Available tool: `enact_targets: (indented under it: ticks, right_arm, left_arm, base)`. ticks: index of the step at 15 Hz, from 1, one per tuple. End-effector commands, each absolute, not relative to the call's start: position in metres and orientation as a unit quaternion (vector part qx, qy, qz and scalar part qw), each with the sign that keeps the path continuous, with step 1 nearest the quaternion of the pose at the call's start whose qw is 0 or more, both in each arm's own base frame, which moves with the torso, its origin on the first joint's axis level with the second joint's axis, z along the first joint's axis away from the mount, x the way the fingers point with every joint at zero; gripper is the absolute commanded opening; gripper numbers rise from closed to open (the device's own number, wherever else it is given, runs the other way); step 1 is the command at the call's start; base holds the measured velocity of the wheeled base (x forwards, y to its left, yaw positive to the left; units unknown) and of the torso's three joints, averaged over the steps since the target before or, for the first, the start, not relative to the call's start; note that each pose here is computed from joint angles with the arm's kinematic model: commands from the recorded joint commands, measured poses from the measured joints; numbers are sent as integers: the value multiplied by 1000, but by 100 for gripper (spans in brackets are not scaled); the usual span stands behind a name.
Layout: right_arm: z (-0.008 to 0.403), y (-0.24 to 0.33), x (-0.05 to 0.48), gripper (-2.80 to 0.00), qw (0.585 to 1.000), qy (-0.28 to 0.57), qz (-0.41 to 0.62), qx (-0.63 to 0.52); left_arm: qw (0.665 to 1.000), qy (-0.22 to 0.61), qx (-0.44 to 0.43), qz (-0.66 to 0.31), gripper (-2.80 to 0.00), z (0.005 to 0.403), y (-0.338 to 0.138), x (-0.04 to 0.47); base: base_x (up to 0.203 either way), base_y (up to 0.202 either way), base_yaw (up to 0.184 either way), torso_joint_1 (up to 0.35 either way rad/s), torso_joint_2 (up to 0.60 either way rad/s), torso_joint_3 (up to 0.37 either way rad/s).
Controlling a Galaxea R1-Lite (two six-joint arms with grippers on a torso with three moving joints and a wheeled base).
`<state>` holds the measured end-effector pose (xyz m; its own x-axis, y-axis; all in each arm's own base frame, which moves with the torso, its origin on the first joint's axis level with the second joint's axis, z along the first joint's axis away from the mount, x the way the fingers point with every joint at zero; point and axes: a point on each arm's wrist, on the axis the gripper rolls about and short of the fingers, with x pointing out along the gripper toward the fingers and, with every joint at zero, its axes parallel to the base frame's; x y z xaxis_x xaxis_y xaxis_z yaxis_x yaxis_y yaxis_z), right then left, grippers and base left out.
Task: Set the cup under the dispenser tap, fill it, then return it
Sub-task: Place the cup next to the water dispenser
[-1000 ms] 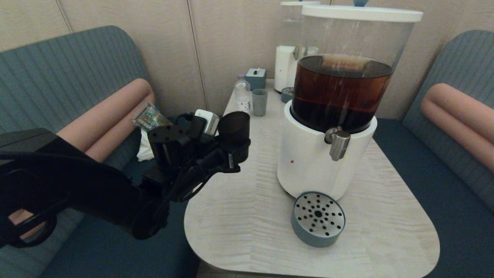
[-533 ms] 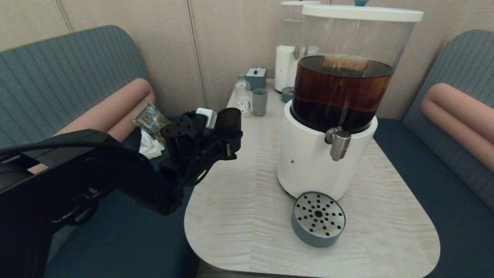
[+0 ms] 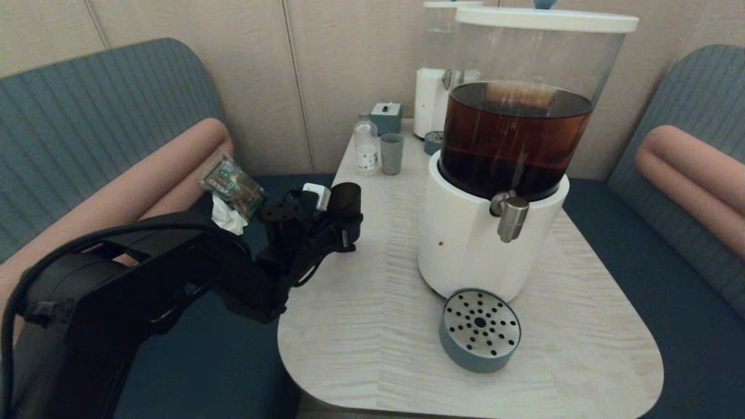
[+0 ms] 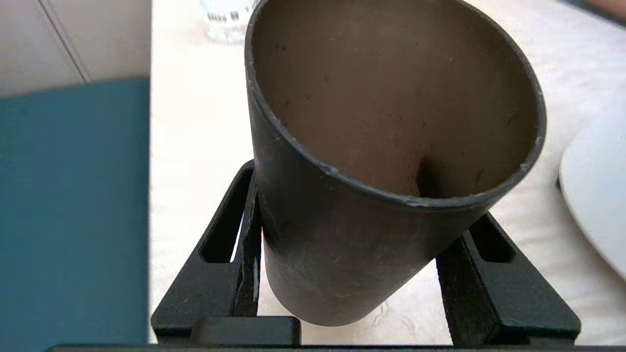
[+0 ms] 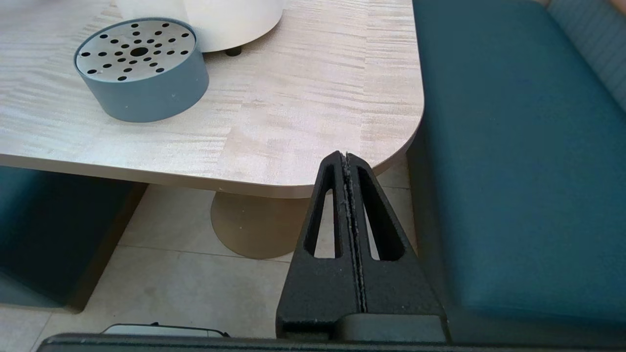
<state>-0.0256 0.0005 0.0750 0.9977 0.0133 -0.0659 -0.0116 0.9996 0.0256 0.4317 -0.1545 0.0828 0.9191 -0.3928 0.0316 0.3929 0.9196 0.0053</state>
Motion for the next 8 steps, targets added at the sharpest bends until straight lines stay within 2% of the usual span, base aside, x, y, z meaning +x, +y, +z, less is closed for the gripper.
enact_targets:
  ticks: [1, 8]
  right_arm:
    - [75, 1, -26, -280, 999, 34, 6, 13]
    - [75, 1, -26, -280, 999, 34, 6, 13]
  left_arm:
    - [980, -8, 0, -199, -280, 70, -154, 436]
    - [981, -9, -3, -196, -280, 70, -151, 440]
  base:
    - [0, 0, 0, 0, 0, 0]
    - [0, 0, 0, 0, 0, 0]
